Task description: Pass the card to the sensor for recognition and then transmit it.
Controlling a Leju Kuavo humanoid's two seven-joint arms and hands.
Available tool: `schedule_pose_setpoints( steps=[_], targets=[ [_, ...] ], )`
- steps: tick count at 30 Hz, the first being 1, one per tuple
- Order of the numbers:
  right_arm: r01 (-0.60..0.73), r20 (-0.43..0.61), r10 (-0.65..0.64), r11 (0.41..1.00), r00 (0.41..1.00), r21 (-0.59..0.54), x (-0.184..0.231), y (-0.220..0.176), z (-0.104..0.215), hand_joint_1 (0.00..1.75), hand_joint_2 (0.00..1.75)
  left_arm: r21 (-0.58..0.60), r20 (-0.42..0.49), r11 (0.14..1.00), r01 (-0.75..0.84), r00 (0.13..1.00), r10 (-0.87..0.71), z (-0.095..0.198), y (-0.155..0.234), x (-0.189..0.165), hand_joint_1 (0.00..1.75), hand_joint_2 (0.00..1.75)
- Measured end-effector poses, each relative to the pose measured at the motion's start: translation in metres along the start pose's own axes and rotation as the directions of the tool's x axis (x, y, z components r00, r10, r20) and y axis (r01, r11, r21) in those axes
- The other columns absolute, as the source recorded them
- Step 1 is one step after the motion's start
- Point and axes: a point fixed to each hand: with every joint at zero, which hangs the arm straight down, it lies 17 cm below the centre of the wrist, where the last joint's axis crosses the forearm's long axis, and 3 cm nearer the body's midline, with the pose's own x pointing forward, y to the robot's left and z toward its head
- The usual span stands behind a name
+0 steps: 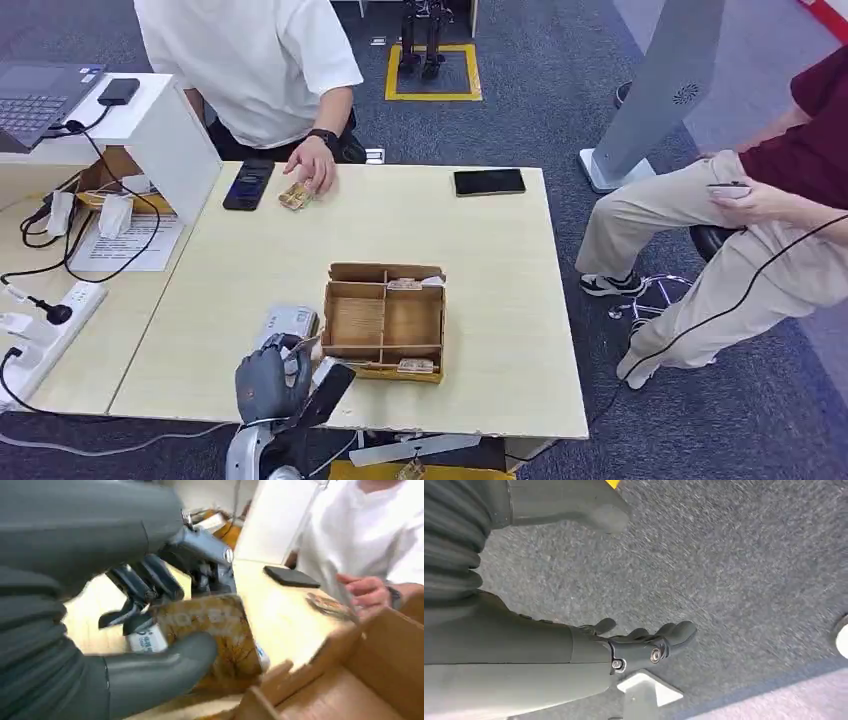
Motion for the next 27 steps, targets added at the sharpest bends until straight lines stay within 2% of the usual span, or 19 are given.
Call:
schedule_pose_setpoints(
  steps=[4,12,22,27],
  targets=[
    [0.014,-0.023,-0.015,1.000,1.000,-0.018,-0.004,-0.002,0.001,0.00,1.75,0.083,0.026,0.991,-0.109,0.994,0.107,-0.005,0.022,0.010,1.75,1.75],
    [0.037,-0.061,-0.039,0.998,0.997,-0.042,-0.012,-0.006,0.001,0.00,1.75,0.202,0.047,0.947,-0.251,0.968,0.247,-0.012,0.056,0.008,1.75,1.75],
    [0.053,-0.054,-0.055,0.998,0.997,-0.038,-0.005,-0.001,0.003,0.00,1.75,0.266,0.090,0.924,-0.274,0.962,0.260,-0.032,0.085,0.023,1.75,1.75],
    [0.053,-0.050,-0.053,0.999,0.997,-0.014,-0.001,0.007,0.005,0.00,1.75,0.319,0.110,0.883,-0.344,0.939,0.326,-0.065,0.107,0.034,1.75,1.75]
  ],
)
